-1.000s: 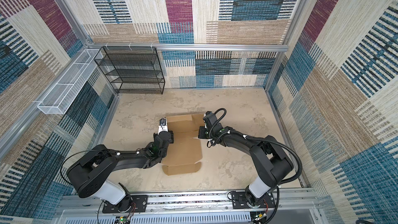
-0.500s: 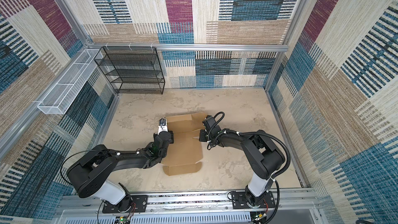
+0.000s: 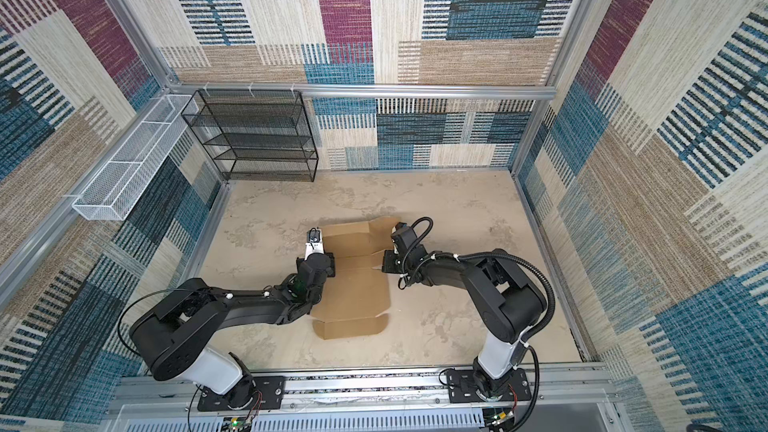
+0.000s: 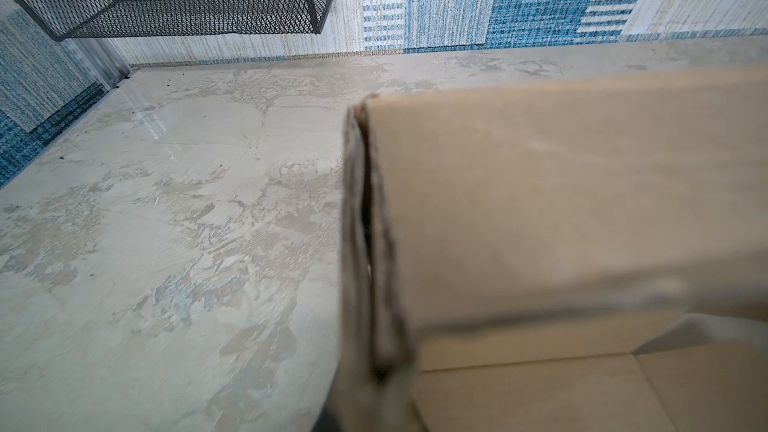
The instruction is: Fold the paper box
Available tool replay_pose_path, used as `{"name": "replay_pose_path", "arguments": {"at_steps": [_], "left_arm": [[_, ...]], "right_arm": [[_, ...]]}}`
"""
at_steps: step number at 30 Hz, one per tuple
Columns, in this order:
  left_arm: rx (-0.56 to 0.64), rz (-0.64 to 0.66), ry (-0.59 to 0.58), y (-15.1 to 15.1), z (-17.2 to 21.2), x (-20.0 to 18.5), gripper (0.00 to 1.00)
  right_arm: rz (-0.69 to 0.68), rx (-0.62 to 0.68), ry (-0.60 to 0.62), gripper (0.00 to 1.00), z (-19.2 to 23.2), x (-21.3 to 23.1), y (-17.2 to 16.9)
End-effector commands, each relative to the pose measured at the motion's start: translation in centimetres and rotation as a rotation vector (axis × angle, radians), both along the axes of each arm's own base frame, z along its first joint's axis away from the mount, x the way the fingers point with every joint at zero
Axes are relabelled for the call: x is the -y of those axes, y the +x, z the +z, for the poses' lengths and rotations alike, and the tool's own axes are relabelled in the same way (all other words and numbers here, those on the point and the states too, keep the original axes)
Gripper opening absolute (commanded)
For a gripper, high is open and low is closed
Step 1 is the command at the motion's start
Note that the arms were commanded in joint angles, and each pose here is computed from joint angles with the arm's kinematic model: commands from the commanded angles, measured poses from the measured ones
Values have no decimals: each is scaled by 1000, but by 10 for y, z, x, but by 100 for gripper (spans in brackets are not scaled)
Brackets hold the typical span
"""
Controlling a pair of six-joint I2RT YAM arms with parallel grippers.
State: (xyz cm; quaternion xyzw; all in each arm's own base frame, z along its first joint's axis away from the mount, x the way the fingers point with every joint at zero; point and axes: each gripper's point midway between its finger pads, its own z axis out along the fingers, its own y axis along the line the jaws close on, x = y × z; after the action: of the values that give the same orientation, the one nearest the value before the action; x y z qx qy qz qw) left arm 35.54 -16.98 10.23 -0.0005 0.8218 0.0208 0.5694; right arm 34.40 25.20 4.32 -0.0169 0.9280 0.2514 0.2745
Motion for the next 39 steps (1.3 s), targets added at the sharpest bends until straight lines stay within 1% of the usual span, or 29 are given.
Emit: {"name": "replay_pose_path", "arguments": {"at_steps": [1, 6, 14, 20, 24, 25, 30, 34, 39], "left_arm": [[-4, -14, -29, 1, 0, 6, 0], [-8, -15, -29, 2, -1, 7, 0], [-6, -10, -31, 2, 1, 6, 0], [0, 8, -39, 3, 2, 4, 0], [3, 7, -48, 3, 4, 5, 0], [-22, 8, -27, 1, -2, 3, 0], [-20, 15, -27, 0, -1, 0, 0], [-22, 11, -26, 0, -1, 2, 0], [-30, 9, -20, 1, -4, 3, 0]], "right_arm": [[73, 74, 103, 6, 27, -21, 4], [113, 92, 118, 6, 38, -35, 0], [130, 80, 122, 6, 36, -48, -4], [101, 120, 89, 9, 53, -39, -2], [73, 176, 23, 16, 73, -19, -5], [67, 188, 6, 18, 78, -14, -5], [9, 232, -84, 33, 96, 19, -5], [-45, 240, -150, 46, 97, 41, 0], [-77, 227, -197, 54, 87, 55, 7]]}}
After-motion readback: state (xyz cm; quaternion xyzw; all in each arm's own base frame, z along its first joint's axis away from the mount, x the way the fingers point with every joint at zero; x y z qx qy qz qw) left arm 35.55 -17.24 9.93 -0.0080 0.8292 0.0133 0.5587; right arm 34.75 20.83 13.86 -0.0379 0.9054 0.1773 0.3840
